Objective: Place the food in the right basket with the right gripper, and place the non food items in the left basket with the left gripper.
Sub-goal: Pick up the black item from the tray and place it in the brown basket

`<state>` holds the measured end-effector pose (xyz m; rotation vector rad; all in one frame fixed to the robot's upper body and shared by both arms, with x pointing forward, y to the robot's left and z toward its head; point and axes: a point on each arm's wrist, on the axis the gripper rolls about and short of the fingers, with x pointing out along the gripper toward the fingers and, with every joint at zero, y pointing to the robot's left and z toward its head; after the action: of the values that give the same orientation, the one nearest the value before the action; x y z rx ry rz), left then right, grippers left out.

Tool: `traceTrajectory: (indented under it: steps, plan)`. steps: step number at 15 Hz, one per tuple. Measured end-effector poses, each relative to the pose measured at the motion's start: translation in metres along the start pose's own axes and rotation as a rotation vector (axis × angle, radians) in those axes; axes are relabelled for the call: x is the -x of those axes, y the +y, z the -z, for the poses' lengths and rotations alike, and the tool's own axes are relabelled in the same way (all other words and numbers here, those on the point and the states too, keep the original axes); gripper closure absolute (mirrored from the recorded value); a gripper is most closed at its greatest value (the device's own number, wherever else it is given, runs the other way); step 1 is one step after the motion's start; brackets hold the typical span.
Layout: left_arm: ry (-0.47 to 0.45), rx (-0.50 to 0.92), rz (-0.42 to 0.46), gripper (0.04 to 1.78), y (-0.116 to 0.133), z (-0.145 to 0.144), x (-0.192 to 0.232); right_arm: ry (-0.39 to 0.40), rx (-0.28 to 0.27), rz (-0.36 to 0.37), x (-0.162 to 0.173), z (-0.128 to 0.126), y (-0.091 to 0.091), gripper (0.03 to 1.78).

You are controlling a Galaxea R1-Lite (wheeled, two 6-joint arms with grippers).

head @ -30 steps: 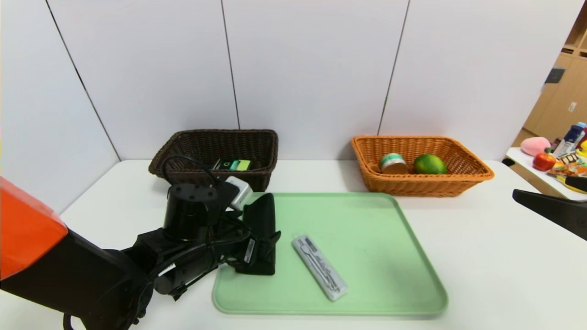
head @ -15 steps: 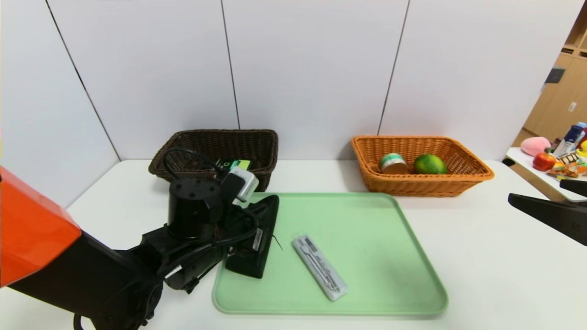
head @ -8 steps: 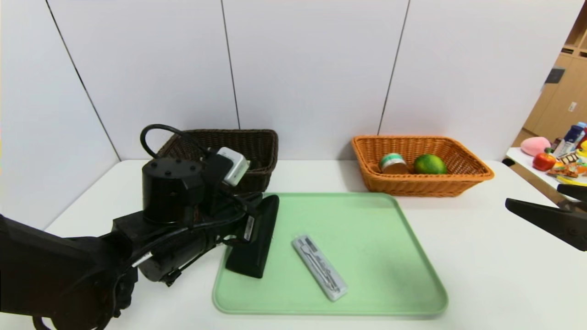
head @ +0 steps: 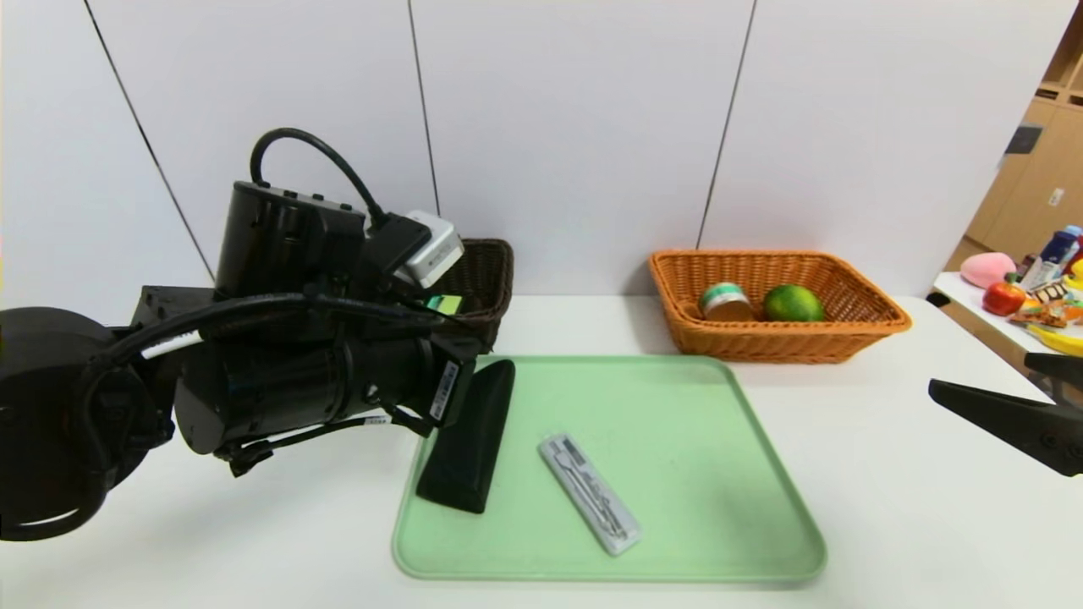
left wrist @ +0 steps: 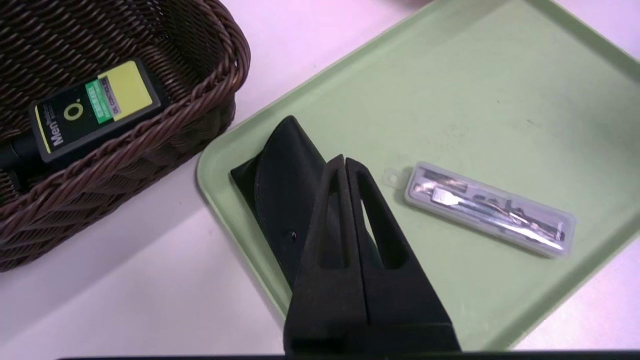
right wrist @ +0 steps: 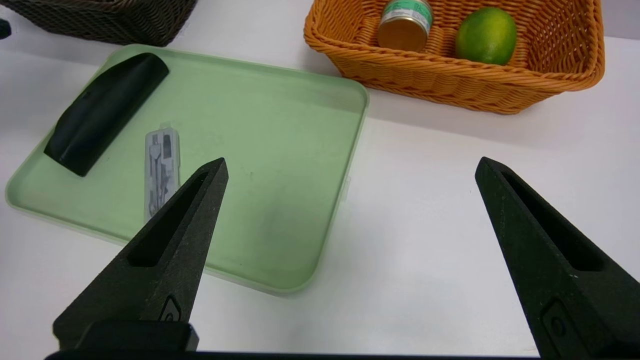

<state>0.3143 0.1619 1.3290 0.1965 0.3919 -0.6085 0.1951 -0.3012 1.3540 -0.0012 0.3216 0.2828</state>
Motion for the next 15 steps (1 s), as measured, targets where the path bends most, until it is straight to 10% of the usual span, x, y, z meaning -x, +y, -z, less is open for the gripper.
traceTrajectory:
  steps: [6,15]
  plan:
    - [0.003,0.028,0.026,0.87,-0.011,-0.005,0.009,0.005,0.000,0.002,0.000,0.002,0.000,0.10]
    - [0.295,-0.006,0.030,0.35,-0.015,0.016,-0.022,0.016,0.001,0.001,0.000,0.006,0.000,0.10]
